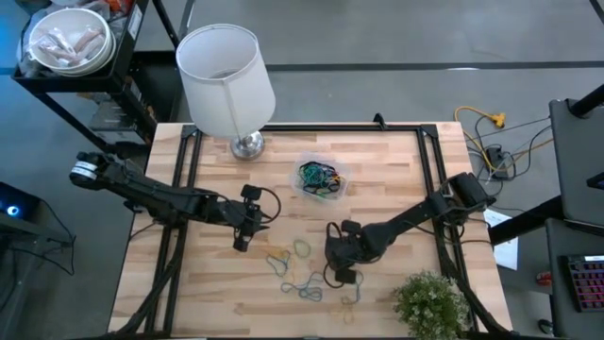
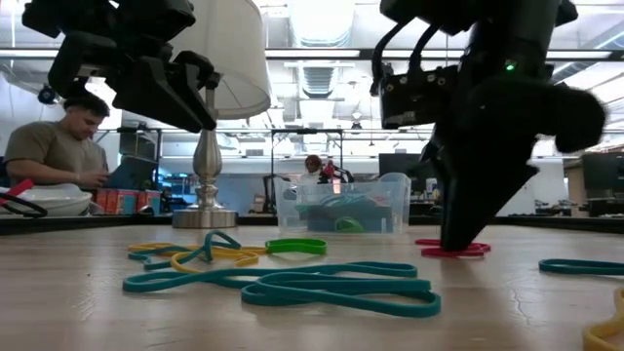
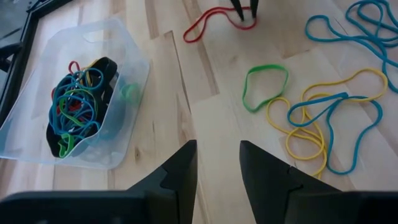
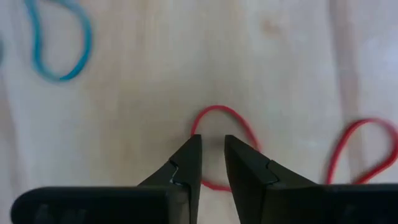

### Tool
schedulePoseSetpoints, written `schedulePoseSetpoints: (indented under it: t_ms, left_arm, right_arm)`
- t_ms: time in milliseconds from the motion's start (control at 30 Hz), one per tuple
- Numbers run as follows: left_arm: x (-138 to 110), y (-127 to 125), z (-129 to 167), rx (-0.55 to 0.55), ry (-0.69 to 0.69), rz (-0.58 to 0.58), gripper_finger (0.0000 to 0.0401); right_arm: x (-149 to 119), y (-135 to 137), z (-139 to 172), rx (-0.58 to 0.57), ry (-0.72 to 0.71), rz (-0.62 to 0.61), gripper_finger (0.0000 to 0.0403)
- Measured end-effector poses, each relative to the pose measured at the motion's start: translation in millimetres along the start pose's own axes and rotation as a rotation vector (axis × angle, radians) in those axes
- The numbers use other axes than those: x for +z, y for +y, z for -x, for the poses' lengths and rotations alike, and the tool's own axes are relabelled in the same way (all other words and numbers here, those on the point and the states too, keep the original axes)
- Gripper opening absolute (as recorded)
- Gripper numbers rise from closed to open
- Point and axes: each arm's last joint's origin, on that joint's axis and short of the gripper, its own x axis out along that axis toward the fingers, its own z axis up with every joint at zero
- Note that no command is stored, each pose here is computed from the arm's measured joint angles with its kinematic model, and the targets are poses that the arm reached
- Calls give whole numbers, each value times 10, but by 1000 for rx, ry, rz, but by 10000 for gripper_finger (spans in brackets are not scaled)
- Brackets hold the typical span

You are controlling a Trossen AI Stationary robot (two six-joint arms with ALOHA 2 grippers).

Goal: Pick and place rubber bands into bin
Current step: Put the red rubber bands into the bin

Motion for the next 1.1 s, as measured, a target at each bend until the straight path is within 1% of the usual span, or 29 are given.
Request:
schedulePoseSetpoints:
  t_ms: [367, 500, 800, 900, 1100]
  left_arm:
    - [-2, -2, -5, 0, 2, -1, 105]
    - [-2, -2, -5, 0, 2, -1, 105]
    - [-2, -2, -6, 0, 2, -1, 105]
    - [-2, -2, -6, 0, 2, -1, 105]
    - [-2, -2, -6, 0, 2, -1, 105]
  right_arm:
    - [15, 4, 27, -3, -1, -3, 84]
    - [17, 21, 28, 22, 0, -7, 86]
    - [-9, 84, 0, 74, -34, -9, 75]
    - [-42, 89, -23, 81, -40, -6, 72]
    - [-95, 57, -63, 75, -45, -41, 68]
